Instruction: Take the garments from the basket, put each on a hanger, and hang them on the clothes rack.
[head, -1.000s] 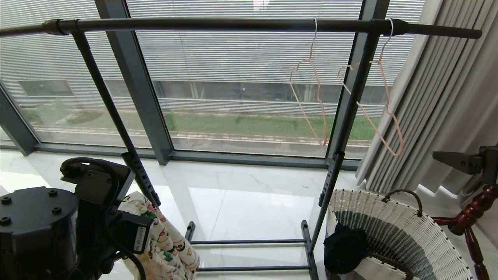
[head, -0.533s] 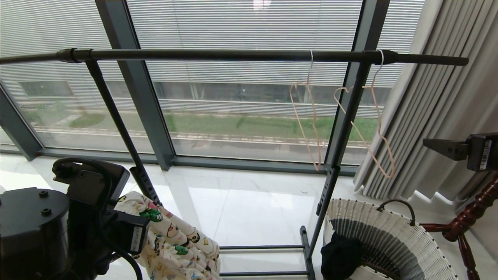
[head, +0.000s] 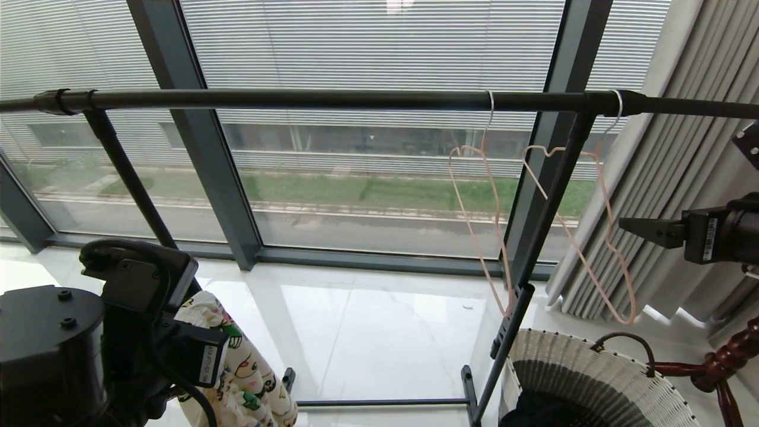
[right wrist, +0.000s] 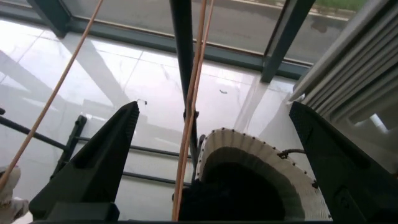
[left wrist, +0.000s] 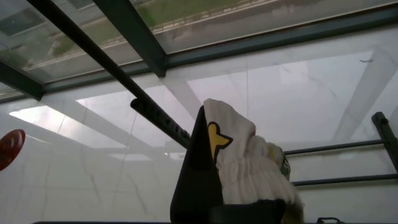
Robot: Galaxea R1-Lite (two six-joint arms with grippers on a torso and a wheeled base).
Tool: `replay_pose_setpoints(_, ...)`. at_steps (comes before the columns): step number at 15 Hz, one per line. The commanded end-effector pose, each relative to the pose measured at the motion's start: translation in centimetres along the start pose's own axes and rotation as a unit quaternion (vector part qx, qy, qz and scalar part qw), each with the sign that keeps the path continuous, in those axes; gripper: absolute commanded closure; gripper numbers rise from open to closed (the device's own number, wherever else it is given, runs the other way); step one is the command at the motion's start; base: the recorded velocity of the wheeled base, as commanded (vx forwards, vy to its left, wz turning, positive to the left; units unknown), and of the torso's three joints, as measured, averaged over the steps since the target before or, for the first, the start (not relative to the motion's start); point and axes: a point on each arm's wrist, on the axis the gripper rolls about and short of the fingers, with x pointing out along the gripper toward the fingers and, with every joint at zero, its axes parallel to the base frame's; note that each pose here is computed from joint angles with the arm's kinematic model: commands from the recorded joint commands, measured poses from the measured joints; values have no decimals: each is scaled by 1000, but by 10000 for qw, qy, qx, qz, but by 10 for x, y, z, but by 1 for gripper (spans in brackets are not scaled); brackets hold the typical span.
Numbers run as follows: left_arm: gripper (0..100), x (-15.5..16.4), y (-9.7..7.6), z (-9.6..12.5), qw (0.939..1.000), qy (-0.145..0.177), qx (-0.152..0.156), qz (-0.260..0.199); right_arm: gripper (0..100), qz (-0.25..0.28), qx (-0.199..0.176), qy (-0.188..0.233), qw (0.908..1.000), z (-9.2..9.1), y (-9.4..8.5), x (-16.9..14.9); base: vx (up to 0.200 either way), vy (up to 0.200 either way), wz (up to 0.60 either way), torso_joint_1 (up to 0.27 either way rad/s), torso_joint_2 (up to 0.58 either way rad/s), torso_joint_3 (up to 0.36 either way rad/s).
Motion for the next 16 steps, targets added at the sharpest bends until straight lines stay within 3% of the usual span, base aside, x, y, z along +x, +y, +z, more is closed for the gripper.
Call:
replay_pose_setpoints(1,100,0,-1,0,10000,10,11,-3,0,-13,18,169,9999,-4,-1,10,0,0,0,0,0,0)
replay_pose_setpoints(3,100,0,-1,0,10000,5,14,-2,0,-66,34,435,9990,-13,-2,35,0,0,0,0,0,0)
replay_pose_setpoints(7,100,0,0,0,10000,-1,8,-1,0,-62,18,343,9994,-17,-3,69,0,0,0,0,0,0)
replay_pose_setpoints(13,100,0,-1,0,10000,12,19,5,0,-144,20,523,9985,-25,-2,85,0,0,0,0,0,0)
replay_pose_setpoints(16,100,0,-1,0,10000,10,19,-3,0,-120,20,348,9993,-23,-2,90,0,0,0,0,0,0)
